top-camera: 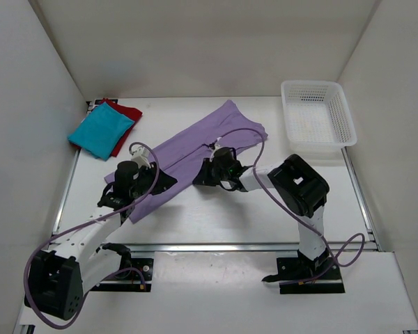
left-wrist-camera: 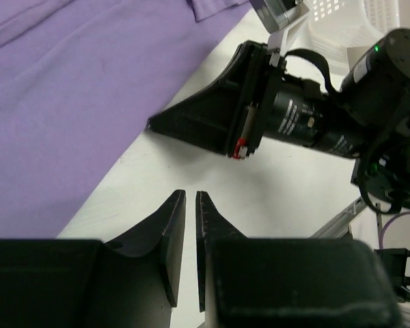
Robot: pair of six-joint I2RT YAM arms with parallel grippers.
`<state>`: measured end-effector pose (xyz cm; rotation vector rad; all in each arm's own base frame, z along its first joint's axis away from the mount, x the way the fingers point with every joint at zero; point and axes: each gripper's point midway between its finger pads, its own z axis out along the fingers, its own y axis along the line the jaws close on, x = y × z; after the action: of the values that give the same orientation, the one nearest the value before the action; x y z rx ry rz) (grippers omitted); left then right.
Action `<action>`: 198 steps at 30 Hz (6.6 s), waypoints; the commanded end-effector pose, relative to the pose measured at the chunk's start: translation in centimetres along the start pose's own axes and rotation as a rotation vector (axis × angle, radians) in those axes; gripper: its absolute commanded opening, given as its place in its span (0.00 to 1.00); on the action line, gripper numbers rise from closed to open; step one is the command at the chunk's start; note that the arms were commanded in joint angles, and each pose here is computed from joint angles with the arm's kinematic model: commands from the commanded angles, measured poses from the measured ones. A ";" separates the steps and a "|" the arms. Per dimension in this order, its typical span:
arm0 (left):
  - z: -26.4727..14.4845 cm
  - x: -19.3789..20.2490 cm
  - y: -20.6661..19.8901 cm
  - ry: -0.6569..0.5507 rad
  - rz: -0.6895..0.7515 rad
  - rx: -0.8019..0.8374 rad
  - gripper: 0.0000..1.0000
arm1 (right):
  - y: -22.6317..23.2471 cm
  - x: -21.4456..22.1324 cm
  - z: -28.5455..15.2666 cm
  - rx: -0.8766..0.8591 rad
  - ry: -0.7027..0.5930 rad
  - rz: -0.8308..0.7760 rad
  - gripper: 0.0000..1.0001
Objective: Fold and stack the t-shirts
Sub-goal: Rotate the tshirt 90 degrees, then grab the bottom of the folded rectangular tshirt with both arms, then fold the folded rectangular tshirt in 1/3 of the way
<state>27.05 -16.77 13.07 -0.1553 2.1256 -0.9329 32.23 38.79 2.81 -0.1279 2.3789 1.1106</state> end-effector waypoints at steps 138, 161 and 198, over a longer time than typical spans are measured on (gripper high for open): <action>-4.5 18.5 3.2 0.491 0.055 -0.052 0.60 | -7.2 15.6 -21.9 0.128 0.171 0.145 0.31; -5.8 12.2 -3.7 0.414 0.040 0.094 0.00 | -3.0 9.5 -24.3 0.067 0.047 0.029 0.00; 15.3 -11.4 0.1 -0.071 -0.126 -0.020 0.29 | -12.3 -20.4 -14.2 0.134 -0.222 -0.044 0.20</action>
<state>44.26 -20.94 8.20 -0.3198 2.2634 -0.8750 45.05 17.63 8.10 0.0257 2.3692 0.8816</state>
